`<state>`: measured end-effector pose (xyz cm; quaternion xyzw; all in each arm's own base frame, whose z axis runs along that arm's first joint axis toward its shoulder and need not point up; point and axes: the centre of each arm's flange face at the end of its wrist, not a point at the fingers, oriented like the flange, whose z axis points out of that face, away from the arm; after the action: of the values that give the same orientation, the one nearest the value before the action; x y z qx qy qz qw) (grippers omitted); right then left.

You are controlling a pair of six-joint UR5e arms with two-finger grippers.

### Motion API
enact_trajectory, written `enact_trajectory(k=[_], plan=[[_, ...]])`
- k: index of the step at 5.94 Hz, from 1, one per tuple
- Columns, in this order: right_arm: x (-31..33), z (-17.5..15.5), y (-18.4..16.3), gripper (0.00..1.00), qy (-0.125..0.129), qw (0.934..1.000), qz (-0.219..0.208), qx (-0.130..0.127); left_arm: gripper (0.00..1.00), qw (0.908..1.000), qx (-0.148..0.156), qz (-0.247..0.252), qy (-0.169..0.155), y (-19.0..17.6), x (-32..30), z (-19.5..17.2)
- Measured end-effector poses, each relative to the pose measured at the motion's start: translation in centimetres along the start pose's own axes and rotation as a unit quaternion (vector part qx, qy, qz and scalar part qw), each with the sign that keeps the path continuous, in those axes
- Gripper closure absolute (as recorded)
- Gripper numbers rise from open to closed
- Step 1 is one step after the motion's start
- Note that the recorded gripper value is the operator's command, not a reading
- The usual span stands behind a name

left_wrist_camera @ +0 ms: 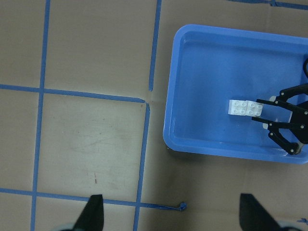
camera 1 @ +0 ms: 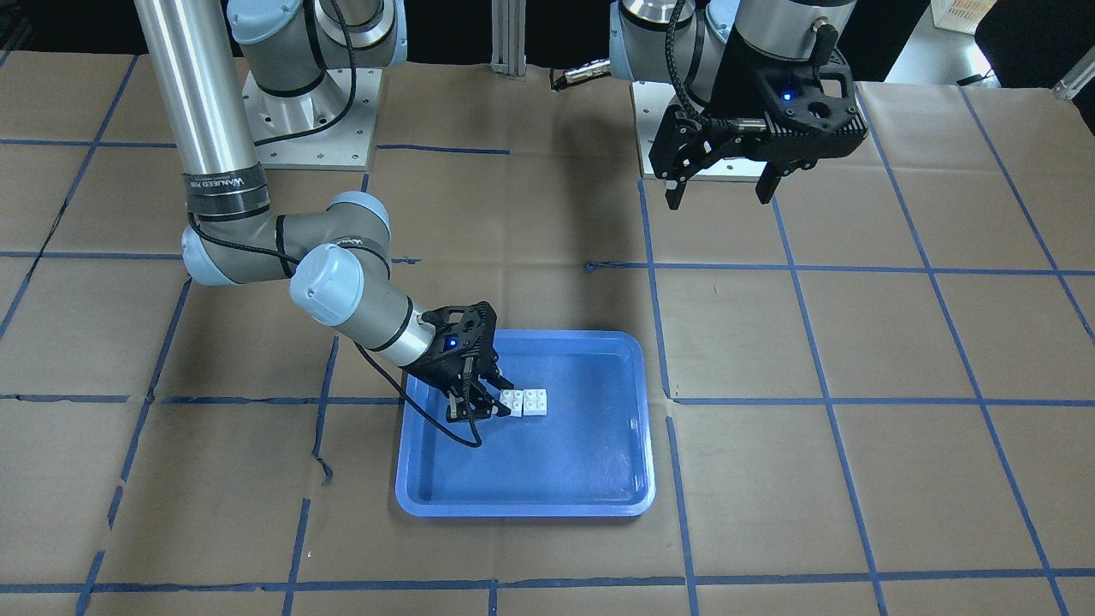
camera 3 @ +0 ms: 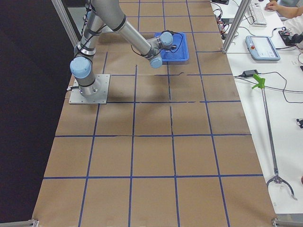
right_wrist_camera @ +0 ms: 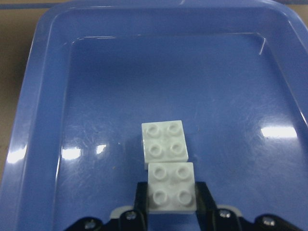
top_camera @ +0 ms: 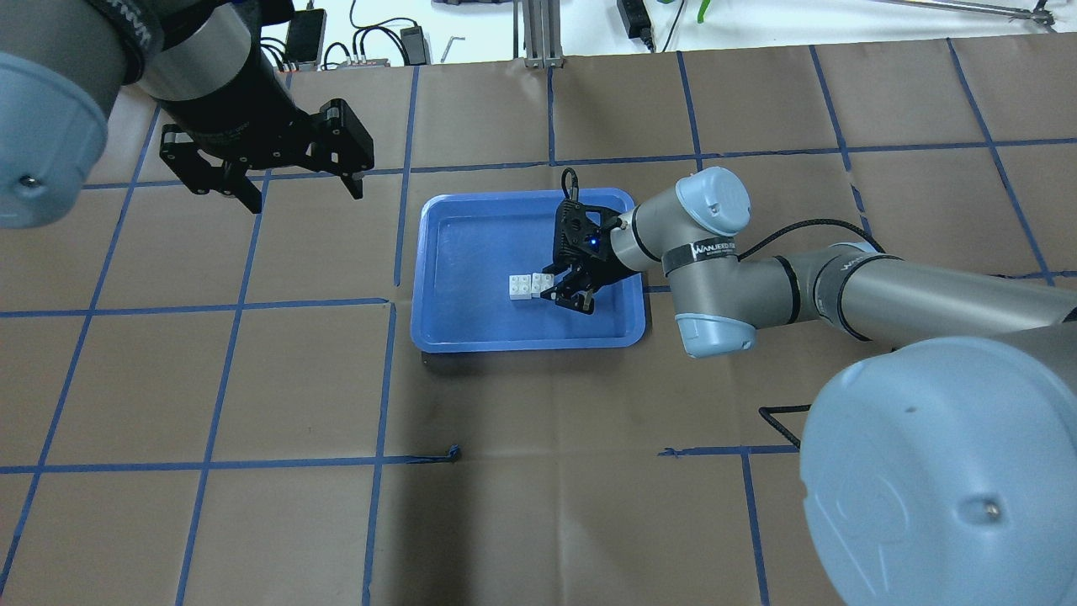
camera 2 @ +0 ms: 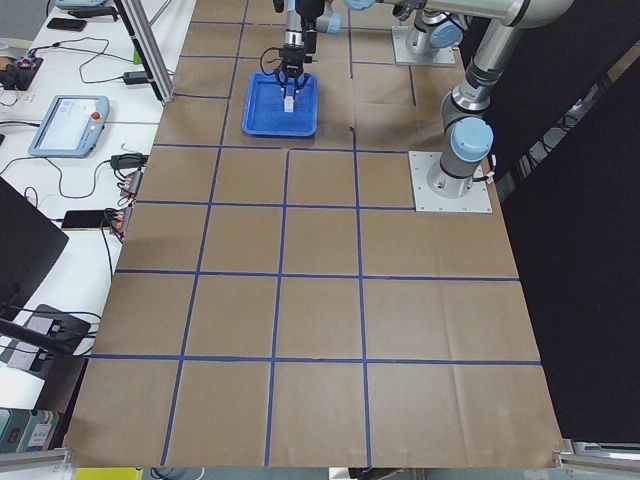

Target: Assemble white blocks and place on blue tray

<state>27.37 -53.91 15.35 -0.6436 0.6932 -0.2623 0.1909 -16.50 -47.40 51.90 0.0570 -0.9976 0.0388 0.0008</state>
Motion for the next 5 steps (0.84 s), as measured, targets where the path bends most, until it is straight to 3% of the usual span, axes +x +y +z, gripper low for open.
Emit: enact_trajectory(k=[5], plan=[[-0.01, 0.05, 0.04, 0.78, -0.001, 1.0000, 0.009, -0.001, 0.01, 1.0000, 0.004, -0.001, 0.001, -0.13, -0.03, -0.05]])
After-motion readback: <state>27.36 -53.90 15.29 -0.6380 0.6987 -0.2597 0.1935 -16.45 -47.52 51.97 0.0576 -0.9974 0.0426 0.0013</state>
